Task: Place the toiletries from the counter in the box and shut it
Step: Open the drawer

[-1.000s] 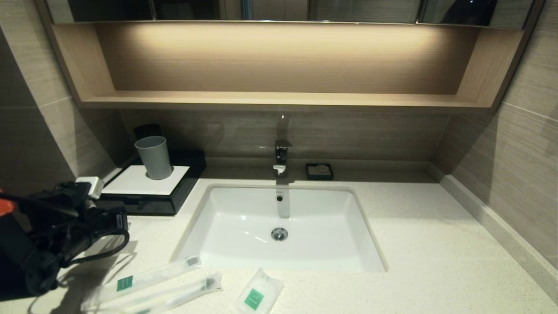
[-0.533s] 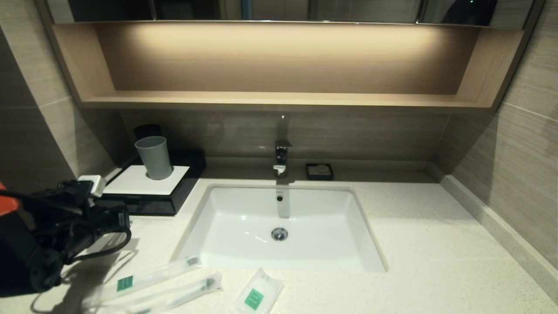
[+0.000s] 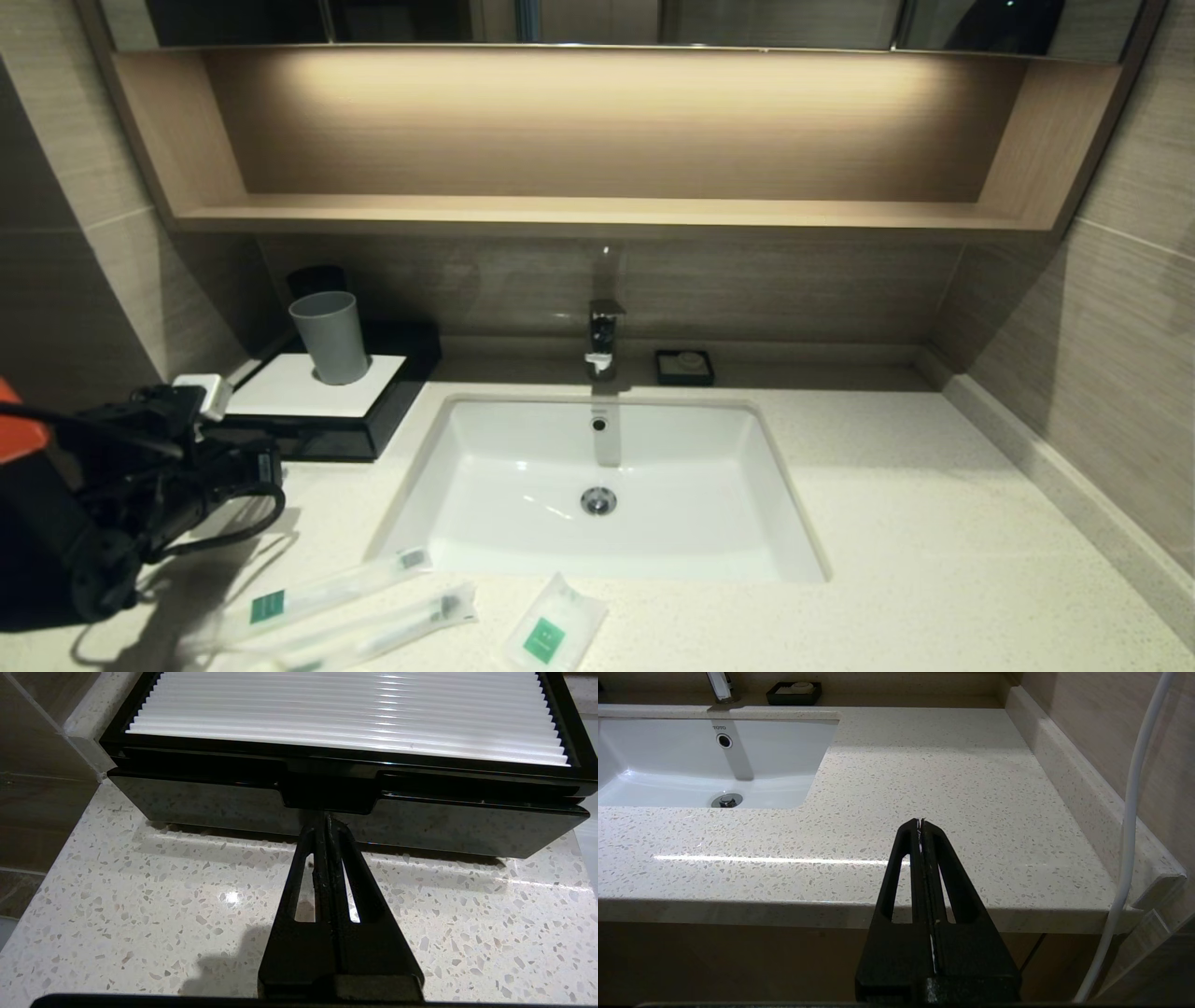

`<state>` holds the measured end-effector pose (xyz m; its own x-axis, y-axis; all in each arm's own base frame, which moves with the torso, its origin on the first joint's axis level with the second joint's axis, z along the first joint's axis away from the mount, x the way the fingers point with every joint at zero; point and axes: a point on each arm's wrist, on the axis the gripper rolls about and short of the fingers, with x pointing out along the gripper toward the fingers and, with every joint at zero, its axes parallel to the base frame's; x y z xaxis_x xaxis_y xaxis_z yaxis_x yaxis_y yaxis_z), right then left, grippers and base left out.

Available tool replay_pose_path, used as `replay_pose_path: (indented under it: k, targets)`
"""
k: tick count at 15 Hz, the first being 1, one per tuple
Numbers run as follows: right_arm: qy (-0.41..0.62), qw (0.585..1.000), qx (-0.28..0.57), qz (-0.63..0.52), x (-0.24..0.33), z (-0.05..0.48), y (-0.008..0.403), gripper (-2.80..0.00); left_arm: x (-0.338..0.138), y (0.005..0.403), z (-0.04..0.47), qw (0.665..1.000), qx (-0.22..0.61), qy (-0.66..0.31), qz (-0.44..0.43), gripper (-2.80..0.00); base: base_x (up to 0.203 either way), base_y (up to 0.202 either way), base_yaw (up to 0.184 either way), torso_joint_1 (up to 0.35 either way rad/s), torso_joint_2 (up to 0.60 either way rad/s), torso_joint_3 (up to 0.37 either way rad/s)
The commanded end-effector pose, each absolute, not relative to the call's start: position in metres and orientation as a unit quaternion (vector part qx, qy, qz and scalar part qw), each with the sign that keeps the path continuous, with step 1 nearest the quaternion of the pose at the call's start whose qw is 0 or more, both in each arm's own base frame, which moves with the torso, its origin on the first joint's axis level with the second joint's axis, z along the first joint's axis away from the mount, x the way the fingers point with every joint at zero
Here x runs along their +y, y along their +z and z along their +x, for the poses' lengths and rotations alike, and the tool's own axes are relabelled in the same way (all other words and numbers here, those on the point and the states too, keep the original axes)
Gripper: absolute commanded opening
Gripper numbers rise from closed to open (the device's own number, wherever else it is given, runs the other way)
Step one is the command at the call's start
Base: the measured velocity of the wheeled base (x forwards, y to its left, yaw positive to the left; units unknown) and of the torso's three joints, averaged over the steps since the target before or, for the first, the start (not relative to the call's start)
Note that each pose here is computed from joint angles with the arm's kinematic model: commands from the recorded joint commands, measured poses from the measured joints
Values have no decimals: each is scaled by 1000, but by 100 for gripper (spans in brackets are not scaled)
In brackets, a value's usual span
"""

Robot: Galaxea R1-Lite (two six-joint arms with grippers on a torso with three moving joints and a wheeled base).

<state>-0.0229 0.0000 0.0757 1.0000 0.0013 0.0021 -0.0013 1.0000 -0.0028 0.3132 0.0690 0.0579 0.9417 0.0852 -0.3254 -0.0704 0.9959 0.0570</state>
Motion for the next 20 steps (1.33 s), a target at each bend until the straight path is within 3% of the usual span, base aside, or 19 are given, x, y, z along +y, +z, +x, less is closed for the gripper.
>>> replay_pose_path:
  k: [1, 20]
  targets:
    - [1, 1000, 1, -2, 0, -23, 75, -280, 70, 58, 317, 986, 161, 39, 23, -280, 0, 0, 0, 0, 0, 0]
    - [1, 1000, 0, -2, 0, -23, 75, -280, 69, 54, 324, 986, 159, 36, 24, -280, 0, 0, 0, 0, 0, 0]
